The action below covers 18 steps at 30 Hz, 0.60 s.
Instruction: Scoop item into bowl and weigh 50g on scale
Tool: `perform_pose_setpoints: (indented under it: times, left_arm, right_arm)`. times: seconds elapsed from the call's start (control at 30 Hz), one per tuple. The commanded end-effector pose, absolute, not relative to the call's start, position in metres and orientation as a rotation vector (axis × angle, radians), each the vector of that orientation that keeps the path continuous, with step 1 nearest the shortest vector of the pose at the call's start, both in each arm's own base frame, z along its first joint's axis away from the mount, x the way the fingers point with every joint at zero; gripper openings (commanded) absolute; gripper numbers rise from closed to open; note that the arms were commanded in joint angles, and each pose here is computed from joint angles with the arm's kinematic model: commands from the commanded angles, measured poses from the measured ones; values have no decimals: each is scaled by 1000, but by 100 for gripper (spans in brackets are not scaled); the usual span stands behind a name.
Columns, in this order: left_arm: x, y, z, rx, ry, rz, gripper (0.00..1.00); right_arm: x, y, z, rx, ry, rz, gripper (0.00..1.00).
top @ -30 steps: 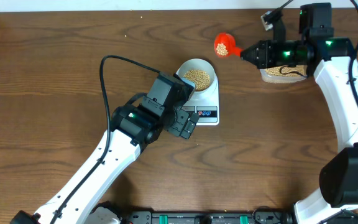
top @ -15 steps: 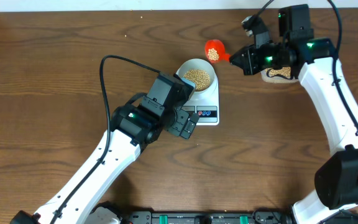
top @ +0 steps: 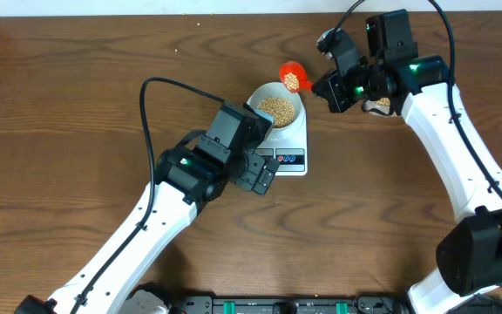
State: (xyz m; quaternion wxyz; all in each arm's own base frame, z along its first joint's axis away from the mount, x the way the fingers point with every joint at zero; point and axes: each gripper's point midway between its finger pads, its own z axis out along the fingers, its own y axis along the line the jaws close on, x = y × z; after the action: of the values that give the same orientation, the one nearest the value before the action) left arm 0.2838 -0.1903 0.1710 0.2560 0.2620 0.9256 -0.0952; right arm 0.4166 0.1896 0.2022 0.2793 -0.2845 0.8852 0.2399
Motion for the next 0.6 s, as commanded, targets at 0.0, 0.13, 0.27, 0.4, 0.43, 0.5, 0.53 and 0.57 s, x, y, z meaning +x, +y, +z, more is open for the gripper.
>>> perform_pose_setpoints:
  times: [0.0, 0.13, 0.27, 0.4, 0.43, 0.5, 0.53, 0.57]
  left_arm:
    - [283, -189, 169, 726, 2517, -261, 99]
    - [283, -189, 169, 727, 2517, -261, 99]
    - [283, -189, 169, 727, 2517, -261, 99]
    - [283, -189, 169, 727, 2517, -261, 99]
    - [283, -189, 169, 727, 2517, -261, 99]
    - [283, -189, 169, 726, 2517, -261, 99]
    - [283, -189, 169, 727, 2517, -261, 99]
    - [283, -189, 169, 727, 2517, -261, 99]
  right_arm:
    - [418, 192, 198, -833, 2350, 619, 1]
    - [418, 192, 197, -879, 2329, 603, 1]
    - [418, 192, 194, -891, 2332, 601, 1]
    - [419, 192, 193, -926, 2317, 589, 1]
    - [419, 192, 193, -938, 2310, 585, 1]
    - [419, 192, 193, -950, 2303, 580, 1]
    - [419, 192, 193, -950, 2303, 580, 1]
    - [419, 192, 193, -950, 2303, 580, 1]
